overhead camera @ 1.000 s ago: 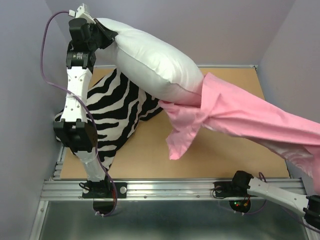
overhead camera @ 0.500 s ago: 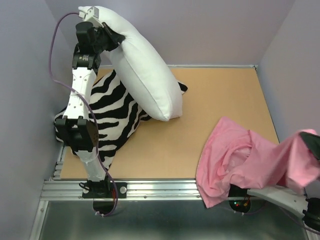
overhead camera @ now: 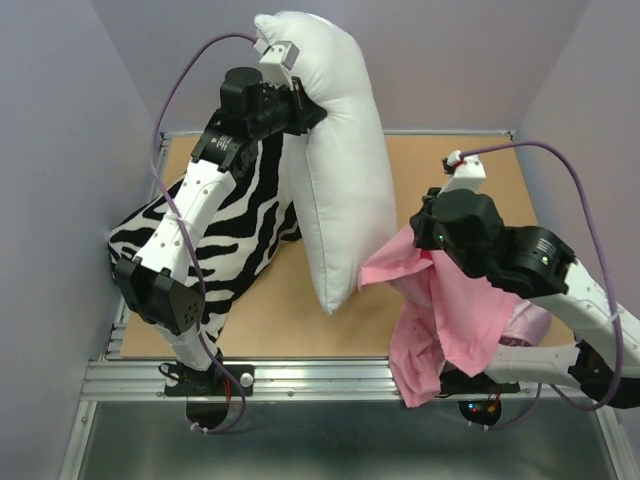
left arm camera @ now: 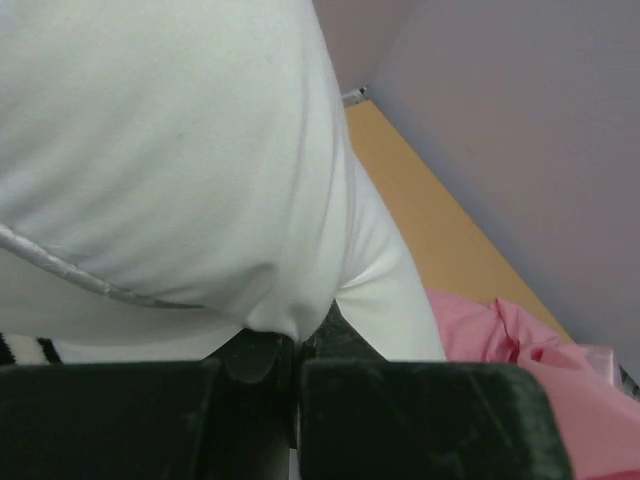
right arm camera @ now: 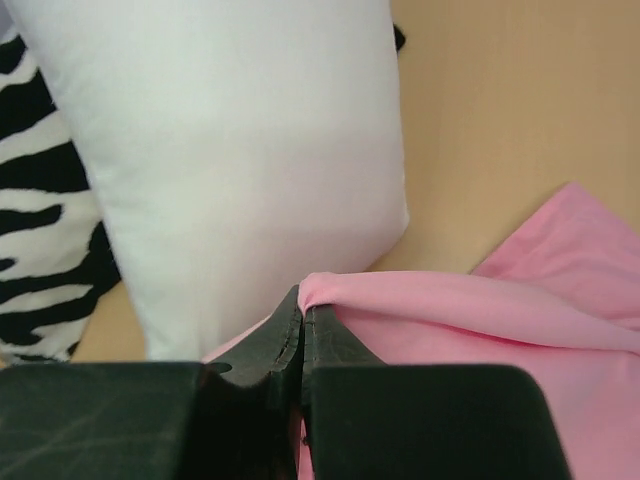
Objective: Remove the pillowcase from the pillow
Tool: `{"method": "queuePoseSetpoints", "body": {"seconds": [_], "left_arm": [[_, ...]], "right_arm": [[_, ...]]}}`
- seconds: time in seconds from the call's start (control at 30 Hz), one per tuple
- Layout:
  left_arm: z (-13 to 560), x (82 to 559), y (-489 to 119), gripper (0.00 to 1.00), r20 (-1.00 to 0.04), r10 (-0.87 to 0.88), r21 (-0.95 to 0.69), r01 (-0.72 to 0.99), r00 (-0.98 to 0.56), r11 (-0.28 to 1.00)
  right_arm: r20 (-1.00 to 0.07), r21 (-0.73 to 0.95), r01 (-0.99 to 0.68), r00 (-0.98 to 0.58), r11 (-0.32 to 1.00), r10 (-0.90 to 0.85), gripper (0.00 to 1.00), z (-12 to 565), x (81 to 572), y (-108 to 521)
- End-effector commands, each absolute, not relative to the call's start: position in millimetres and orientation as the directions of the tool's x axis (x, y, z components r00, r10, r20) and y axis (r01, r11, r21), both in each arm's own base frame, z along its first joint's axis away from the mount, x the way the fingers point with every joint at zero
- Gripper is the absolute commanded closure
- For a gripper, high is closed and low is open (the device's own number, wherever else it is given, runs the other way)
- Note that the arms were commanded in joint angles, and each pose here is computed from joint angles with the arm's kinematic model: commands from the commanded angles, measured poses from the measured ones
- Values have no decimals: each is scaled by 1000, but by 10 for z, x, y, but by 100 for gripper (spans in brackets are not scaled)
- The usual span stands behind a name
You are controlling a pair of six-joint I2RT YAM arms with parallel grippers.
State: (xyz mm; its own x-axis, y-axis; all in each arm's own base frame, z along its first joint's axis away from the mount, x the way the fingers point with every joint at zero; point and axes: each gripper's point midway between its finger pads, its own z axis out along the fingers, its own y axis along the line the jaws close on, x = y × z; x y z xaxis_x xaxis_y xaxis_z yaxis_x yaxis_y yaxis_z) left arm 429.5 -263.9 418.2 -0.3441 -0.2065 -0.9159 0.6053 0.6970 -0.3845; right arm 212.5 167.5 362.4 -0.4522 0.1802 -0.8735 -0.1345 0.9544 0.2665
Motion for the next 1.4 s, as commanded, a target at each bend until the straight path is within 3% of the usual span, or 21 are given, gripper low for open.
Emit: {"method": "queuePoseSetpoints", "body": {"seconds": [0.0,0.17,0.33,0.4,0.63,0.8,0.97,1.1,1.2,1.37], "left_arm": [[4507,3916,-2871,100,-960,-150,-276,717,-236,640],[4223,3723,-3231,100,-956,-56,-261,747,-288,611],[3900,3724,-3288,100,-946,-13,-247,700,-322,670],[3729,3810,-3193,100,-939,-7,-241,644,-344,726],[3354,3814,-3026,100,-919,73,-187,591,-387,785],[3089,3869,-2819,100,-898,95,-150,502,-430,852],[2934,3934,-2767,100,-884,69,-172,459,-463,871],[2990,4034,-2741,95,-893,46,-166,423,-449,891],[3069,4106,-2850,83,-897,40,-180,447,-440,876],[3189,4257,-2975,69,-901,20,-194,444,-433,875]], "right_arm": [[-942,212,-12,-268,977,201,98,4146,2425,1493],[-954,135,131,-250,982,164,97,4152,2742,1207],[-915,128,171,-360,977,183,99,3686,3147,846],[-898,133,263,-376,955,229,99,3510,3290,455],[-749,283,389,-482,877,455,99,2707,3696,-133],[-590,410,527,-468,744,658,99,2066,3843,-584],[-512,479,562,-445,674,735,98,1726,3908,-581],[-501,509,524,-464,682,730,91,1585,3863,-426],[-526,468,522,-484,713,700,77,1523,3838,-374],[-619,426,451,-486,784,616,36,1779,3834,-142]]}}
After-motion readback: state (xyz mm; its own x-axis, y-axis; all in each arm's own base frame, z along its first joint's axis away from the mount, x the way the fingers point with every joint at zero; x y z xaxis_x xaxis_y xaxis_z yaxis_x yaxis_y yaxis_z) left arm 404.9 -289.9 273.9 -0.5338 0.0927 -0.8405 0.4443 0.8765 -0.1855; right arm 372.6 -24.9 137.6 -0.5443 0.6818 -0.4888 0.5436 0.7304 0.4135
